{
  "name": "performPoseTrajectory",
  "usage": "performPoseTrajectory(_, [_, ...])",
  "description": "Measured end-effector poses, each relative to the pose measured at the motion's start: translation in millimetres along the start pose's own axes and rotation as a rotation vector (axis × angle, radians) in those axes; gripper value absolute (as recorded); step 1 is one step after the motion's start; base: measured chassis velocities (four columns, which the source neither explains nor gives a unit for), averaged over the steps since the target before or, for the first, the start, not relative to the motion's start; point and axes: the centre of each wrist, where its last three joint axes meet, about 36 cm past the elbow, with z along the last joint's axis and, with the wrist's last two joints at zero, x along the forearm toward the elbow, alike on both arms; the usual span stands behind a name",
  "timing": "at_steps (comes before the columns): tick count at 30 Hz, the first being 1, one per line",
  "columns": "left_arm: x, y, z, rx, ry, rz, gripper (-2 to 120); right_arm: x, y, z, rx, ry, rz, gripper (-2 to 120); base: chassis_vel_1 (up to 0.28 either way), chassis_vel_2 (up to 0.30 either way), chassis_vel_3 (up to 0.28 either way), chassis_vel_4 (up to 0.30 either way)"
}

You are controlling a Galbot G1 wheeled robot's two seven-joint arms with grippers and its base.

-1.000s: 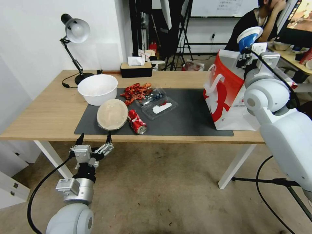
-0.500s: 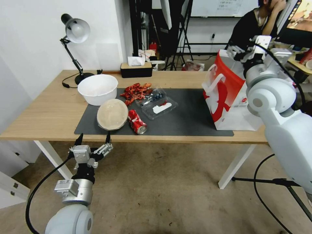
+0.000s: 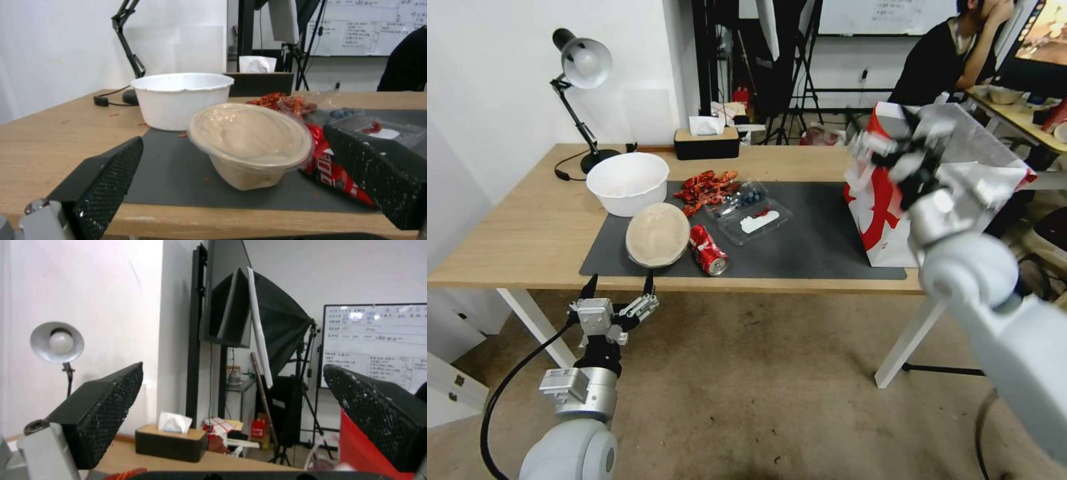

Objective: Pick up the trash from the table and place it into the takeout bag.

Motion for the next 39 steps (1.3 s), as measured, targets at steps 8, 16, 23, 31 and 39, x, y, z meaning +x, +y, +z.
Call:
performPoseTrajectory(8, [-1.5, 0.7, 3.6, 0.0, 0.003, 0.002, 100, 66.1, 19.2, 18.6, 0.105, 0.007, 0.05, 100, 0.0, 0.0, 0.0, 0.0])
performPoseTrajectory(16, [-4.0, 2.2, 6.6, -0.002, 0.005, 0.004, 100, 138.1, 34.5, 55.7, 0.144, 0.09, 0.199, 100, 0.0, 0.0, 0.0, 0.0])
performPoseTrajectory(23, [-4.0, 2.2, 7.3, -0.003, 0.003, 0.006, 100, 186.9, 49.4, 92.0, 0.135, 0.194, 0.309, 100, 0.0, 0.0, 0.0, 0.0])
performPoseTrajectory(31, [-3.0, 0.7, 8.4, -0.001, 0.0, 0.009, 100, 202.0, 60.6, 108.9, 0.134, 0.236, 0.331, 100, 0.0, 0.0, 0.0, 0.0])
performPoseTrajectory(39, [-8.3, 9.4, 20.6, -0.093, -0.043, 0.039, 100, 193.0, 64.3, 108.5, 0.125, 0.218, 0.32, 100, 0.0, 0.0, 0.0, 0.0])
